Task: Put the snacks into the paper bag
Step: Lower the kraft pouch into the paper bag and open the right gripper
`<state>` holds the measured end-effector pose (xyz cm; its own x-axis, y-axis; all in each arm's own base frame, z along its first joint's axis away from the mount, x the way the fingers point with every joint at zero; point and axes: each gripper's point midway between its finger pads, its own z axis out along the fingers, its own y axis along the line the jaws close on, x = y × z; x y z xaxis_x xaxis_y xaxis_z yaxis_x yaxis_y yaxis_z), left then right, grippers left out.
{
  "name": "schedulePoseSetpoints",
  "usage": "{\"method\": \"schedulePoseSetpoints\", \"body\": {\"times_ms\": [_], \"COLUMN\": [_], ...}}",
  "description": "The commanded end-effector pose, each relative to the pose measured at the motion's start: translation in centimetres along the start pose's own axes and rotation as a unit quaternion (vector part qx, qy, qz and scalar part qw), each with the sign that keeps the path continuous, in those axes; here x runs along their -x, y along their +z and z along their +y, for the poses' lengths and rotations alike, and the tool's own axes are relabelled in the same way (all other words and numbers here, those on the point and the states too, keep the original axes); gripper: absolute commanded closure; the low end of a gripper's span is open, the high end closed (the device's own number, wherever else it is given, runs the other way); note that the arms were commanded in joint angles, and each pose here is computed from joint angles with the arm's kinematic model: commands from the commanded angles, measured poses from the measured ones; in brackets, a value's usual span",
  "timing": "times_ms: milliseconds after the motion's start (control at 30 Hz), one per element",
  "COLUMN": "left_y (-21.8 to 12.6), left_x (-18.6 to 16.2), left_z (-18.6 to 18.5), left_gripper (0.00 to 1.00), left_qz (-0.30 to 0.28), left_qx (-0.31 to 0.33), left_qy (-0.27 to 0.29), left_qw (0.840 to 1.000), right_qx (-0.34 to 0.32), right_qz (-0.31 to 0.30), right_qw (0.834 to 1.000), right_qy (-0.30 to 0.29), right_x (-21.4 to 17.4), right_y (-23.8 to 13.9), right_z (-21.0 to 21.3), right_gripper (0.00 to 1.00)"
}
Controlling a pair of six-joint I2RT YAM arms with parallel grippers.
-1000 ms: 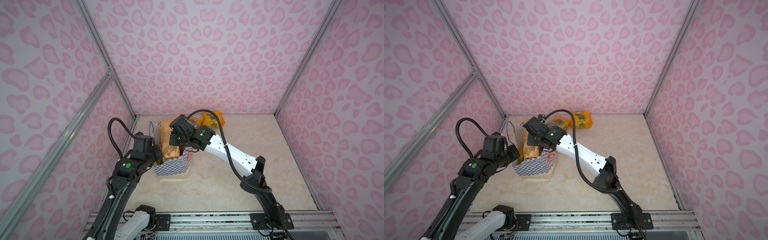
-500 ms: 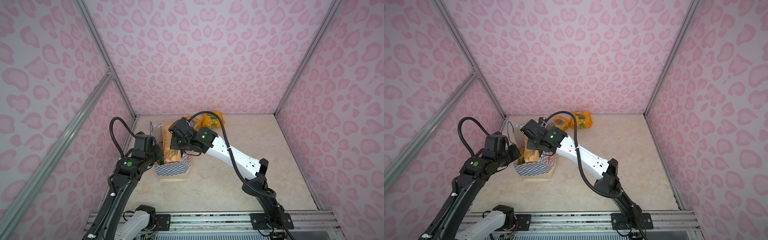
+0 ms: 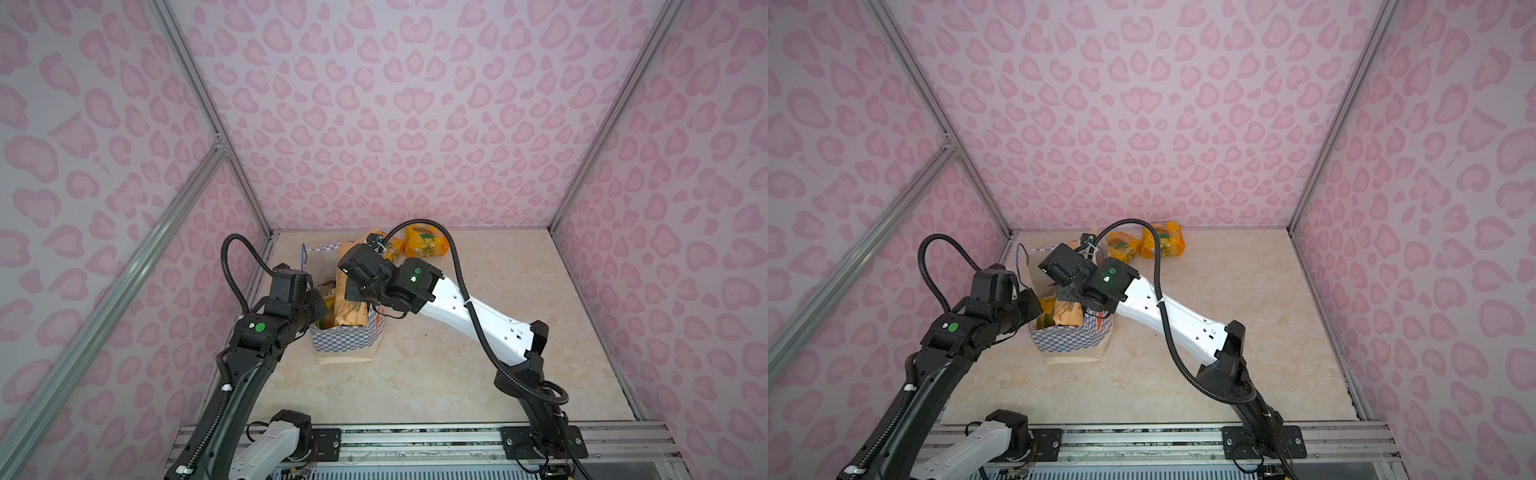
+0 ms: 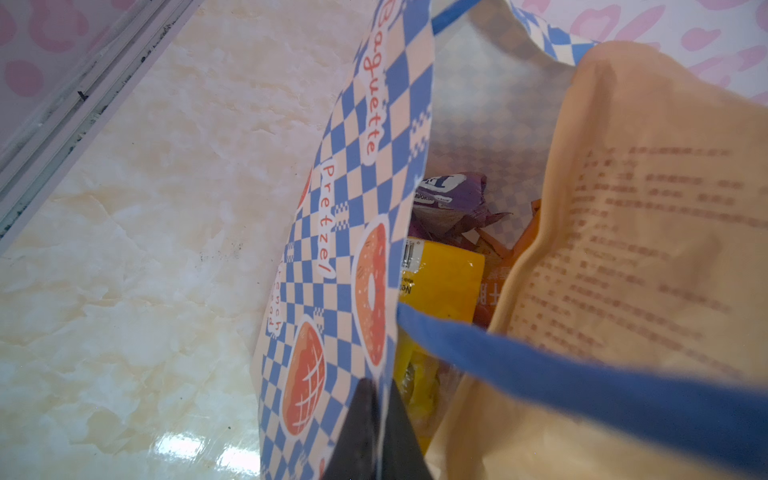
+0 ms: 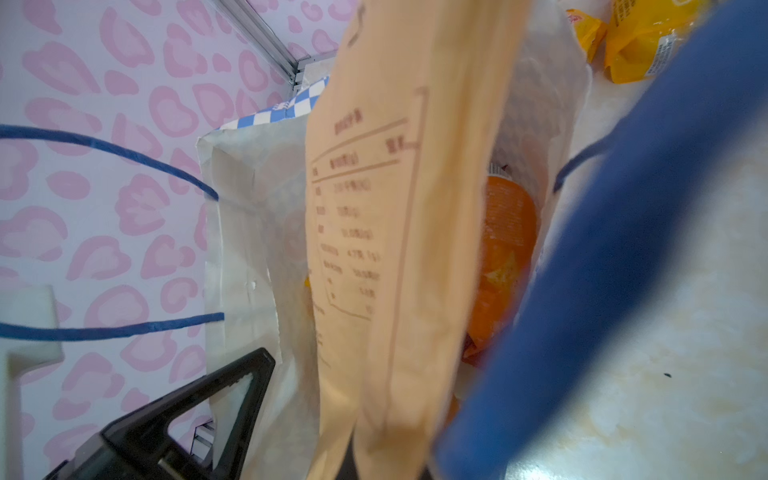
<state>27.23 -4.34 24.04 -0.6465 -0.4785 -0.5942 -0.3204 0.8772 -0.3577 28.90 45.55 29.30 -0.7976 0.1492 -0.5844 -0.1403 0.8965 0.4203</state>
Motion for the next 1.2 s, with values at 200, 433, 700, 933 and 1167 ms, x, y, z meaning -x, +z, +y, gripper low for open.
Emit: {"method": "schedulePoseSetpoints", "body": {"times_ms": [200,433,700,933,1167], "left_y": [0.3,0.5,0.4,0.6,0.2], "left_x": [0.2,0.1,0.0,0.1,0.1], "left_z": [-0.1,-0.1,0.0,-0.3,-0.7], "left_gripper": [0.91,0.90,0.90,0.90,0.91], "left_qz": [-0.003,-0.001,0.000,0.002,0.000], "left_qx": [0.001,0.002,0.003,-0.005,-0.018], "left_qy": [0.005,0.005,0.007,0.008,0.014], "left_qw": [1.000,1.000,1.000,1.000,1.000], "right_qx": [0.007,0.019,0.021,0.023,0.007], "right_qz": [-0.048,-0.041,0.006,0.028,0.050], "right_qw": [0.998,0.998,0.999,0.999,0.998], "right_qy": [-0.031,-0.040,-0.042,-0.041,-0.041], "right_x": [1.5,1.5,-0.7,-2.0,-2.8], "right_y": [-2.9,-2.7,0.3,3.1,6.7], "right_z": [0.8,0.8,0.9,1.7,1.3], "right_gripper": [0.99,1.00,1.00,1.00,1.00]}}
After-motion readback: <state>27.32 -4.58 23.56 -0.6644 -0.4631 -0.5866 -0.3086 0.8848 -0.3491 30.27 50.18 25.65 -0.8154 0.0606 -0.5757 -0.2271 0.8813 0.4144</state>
